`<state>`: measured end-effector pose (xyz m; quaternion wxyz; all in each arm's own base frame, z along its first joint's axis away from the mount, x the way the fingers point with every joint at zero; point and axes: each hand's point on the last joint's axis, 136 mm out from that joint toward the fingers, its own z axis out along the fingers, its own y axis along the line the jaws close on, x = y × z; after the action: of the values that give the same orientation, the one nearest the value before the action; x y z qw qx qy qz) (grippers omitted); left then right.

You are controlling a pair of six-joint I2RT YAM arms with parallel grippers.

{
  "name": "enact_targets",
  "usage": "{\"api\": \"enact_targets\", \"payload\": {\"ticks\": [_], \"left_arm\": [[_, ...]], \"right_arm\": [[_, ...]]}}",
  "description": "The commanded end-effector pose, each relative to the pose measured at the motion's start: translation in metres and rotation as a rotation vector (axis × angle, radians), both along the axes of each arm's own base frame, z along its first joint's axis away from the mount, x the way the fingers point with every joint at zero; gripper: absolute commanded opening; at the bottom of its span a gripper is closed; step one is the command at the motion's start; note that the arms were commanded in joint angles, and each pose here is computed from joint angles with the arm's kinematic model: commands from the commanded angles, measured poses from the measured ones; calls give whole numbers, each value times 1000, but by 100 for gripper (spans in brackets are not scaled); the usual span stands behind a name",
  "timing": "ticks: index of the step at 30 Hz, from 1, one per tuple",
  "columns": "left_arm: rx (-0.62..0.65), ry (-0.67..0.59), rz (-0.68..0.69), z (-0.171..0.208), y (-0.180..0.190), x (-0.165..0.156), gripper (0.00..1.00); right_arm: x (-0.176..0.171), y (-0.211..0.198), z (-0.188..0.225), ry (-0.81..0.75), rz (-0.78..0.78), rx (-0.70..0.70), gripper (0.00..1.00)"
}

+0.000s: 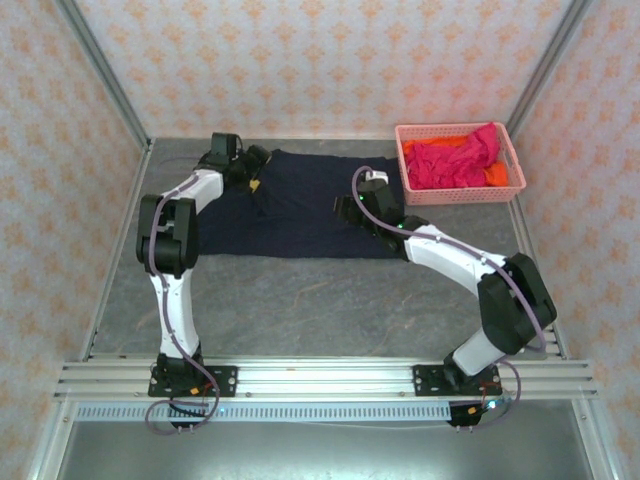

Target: Fold and stack the t-shirts

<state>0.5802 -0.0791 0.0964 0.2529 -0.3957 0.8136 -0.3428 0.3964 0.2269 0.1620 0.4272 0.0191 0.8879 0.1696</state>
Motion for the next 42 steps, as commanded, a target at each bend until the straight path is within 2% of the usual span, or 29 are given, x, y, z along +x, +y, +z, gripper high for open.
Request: {"api": "enact_targets", "payload": {"ticks": [1,3,7,10,11,13,15,19,25,32,36,42], "left_arm": [[108,-18,-153,23,-18,-9,90],[205,-30,-187,37,-12,-23,93],[389,3,-121,46,30,-60,94],[553,86,-72,37,63,-91,88],[589,114,-61,31,71,-100,84],[634,157,-53,19,82,-115,76],[672,198,-51,9,89,-125,72],[674,267,-56,-16,92,-144,71],[660,355,-34,-53,95,-188,71],[682,398,-35,-54,103,-244,71],[665,427,-39,-63,103,-279,72],[593,481,-32,-77,100,-336,73]], "right_arm": [[0,-6,-26,74,-27,-27,73],[3,-6,-35,96,-37,-35,73],[13,-12,-59,148,-78,-58,73],[23,-21,-76,200,-120,-59,69],[26,-24,-82,218,-130,-60,67],[31,-25,-91,231,-128,-67,66],[37,-26,-99,245,-122,-105,66],[34,-28,-125,309,-107,-165,63],[6,-33,-145,368,-86,-144,63],[-43,-43,-165,444,-53,-159,63],[-74,-55,-178,485,-53,-184,63],[-101,-71,-177,506,-57,-198,64]]}}
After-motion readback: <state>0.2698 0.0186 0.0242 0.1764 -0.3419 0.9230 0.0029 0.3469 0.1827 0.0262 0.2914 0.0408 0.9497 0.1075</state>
